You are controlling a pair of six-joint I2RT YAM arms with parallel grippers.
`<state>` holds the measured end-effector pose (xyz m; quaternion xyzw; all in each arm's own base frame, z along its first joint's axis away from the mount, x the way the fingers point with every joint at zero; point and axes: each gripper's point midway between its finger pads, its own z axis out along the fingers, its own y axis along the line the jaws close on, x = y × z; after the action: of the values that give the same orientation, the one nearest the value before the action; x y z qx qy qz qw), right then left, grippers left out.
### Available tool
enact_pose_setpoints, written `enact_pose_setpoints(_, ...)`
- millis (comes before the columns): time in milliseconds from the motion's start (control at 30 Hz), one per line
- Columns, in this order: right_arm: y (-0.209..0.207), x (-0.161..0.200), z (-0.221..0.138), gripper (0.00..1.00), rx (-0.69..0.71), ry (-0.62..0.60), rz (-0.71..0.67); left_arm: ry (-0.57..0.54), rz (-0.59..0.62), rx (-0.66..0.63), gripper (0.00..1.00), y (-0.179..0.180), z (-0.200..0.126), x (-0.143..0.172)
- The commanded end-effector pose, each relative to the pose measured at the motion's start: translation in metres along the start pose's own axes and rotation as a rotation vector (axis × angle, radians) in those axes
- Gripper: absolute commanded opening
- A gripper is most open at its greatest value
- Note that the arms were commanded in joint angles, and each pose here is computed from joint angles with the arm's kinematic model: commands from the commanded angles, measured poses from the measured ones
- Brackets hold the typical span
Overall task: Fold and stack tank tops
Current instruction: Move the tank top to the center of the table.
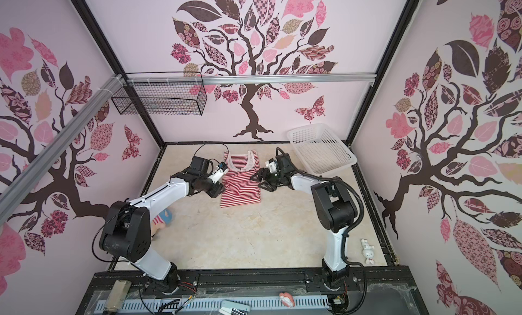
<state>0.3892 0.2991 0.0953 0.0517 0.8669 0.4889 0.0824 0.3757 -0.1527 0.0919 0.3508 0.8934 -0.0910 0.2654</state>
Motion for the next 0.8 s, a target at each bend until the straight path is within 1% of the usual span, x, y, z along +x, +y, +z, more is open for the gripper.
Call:
enact_pose_setpoints(0,-0.014,0.02,0.01,0.66,0.05,0.04,-0.01,0.038,-0.027,0.119,0.51,-0.023,0.009,0.015)
enact_pose_setpoints(133,-0.025,0.032,0.018,0.64,0.072,0.066,0.0,0.079,-0.037,0.125,0.51,-0.025,0.016,0.03)
enact_pose_setpoints(267,-0.041,0.041,0.018,0.65,0.11,0.07,0.021,0.139,-0.04,0.141,0.48,-0.03,0.018,0.045)
enact_pose_setpoints(400,-0.056,0.052,0.016,0.65,0.135,0.079,0.043,0.179,-0.033,0.129,0.48,-0.031,0.014,0.059)
enact_pose_setpoints(567,-0.078,0.07,0.014,0.66,0.17,0.1,0.075,0.255,-0.016,0.121,0.48,-0.036,0.017,0.085)
enact_pose_setpoints(667,-0.077,0.075,0.012,0.67,0.158,0.112,0.074,0.31,0.009,0.094,0.47,-0.036,0.023,0.1)
enact_pose_setpoints(767,-0.059,0.072,0.003,0.68,0.139,0.101,0.042,0.324,0.018,0.105,0.46,-0.04,0.018,0.105)
